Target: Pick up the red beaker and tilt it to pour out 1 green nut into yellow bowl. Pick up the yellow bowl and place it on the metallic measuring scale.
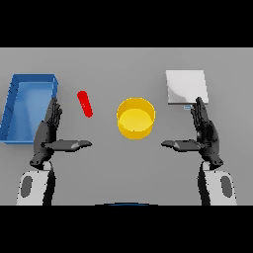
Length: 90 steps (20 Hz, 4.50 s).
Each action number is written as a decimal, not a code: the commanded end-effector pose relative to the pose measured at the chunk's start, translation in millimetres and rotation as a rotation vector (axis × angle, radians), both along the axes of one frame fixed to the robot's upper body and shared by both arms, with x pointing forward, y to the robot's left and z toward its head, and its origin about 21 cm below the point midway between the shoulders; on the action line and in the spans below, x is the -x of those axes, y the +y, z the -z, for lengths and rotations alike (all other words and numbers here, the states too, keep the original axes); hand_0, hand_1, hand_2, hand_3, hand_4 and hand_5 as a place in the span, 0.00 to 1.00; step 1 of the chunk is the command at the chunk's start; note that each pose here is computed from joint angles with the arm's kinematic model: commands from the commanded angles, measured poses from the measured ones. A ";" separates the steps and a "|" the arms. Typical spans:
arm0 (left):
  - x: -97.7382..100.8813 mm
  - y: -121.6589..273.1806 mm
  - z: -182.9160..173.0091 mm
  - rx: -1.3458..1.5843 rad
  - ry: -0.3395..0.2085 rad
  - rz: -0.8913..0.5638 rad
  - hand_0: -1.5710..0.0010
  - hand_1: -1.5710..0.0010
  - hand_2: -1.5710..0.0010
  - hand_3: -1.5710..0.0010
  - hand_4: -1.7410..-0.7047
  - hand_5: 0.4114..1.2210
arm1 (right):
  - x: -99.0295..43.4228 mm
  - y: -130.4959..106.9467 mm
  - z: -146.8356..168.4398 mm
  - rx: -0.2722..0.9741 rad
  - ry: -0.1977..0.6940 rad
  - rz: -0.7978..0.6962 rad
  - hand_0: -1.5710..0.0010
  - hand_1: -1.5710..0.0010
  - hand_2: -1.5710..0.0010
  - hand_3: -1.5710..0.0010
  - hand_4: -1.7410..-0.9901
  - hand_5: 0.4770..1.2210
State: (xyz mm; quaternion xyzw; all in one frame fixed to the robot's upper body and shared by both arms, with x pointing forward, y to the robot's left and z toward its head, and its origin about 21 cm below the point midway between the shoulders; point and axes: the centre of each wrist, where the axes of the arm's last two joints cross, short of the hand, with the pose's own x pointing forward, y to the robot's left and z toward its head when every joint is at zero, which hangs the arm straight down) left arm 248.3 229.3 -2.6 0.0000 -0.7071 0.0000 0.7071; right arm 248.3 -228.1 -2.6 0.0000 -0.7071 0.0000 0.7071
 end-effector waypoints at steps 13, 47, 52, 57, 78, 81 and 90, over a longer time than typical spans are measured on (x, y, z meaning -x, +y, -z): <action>23.2 7.0 -17.9 -0.173 0.000 0.071 1.00 1.00 1.00 1.00 0.56 0.24 | 35.0 7.9 -6.3 0.337 -0.125 0.002 1.00 1.00 1.00 1.00 0.76 0.16; -106.9 -39.6 21.8 -0.234 0.031 0.146 1.00 1.00 1.00 1.00 0.39 0.35 | 33.5 -0.3 -12.5 0.283 -0.126 -0.020 1.00 1.00 1.00 1.00 0.64 0.22; -111.5 -45.9 25.0 -0.165 0.039 0.094 0.72 0.69 0.67 0.65 0.28 0.57 | 34.5 1.1 -14.8 0.291 -0.137 -0.017 1.00 1.00 1.00 1.00 0.64 0.23; -117.0 -51.8 22.0 -0.241 0.041 0.107 0.24 0.23 0.22 0.30 0.16 0.86 | 37.4 0.7 -10.7 0.289 -0.127 -0.015 1.00 1.00 1.00 1.00 0.65 0.22; -123.1 -72.0 -57.3 -0.591 -0.100 0.240 0.00 0.00 0.00 0.01 0.01 0.87 | 38.7 -1.6 -11.7 0.329 -0.137 -0.014 1.00 1.00 1.00 1.00 0.65 0.27; -120.7 -77.8 -62.7 -0.679 -0.092 0.252 0.00 0.00 0.00 0.00 0.01 0.87 | 37.9 1.0 -11.2 0.328 -0.121 -0.018 1.00 1.00 1.00 1.00 0.65 0.27; -125.8 -110.9 -82.2 -1.337 -0.171 0.353 0.00 0.00 0.00 0.00 0.00 0.94 | 41.7 -0.1 -12.3 0.309 -0.118 -0.025 1.00 1.00 1.00 1.00 0.63 0.30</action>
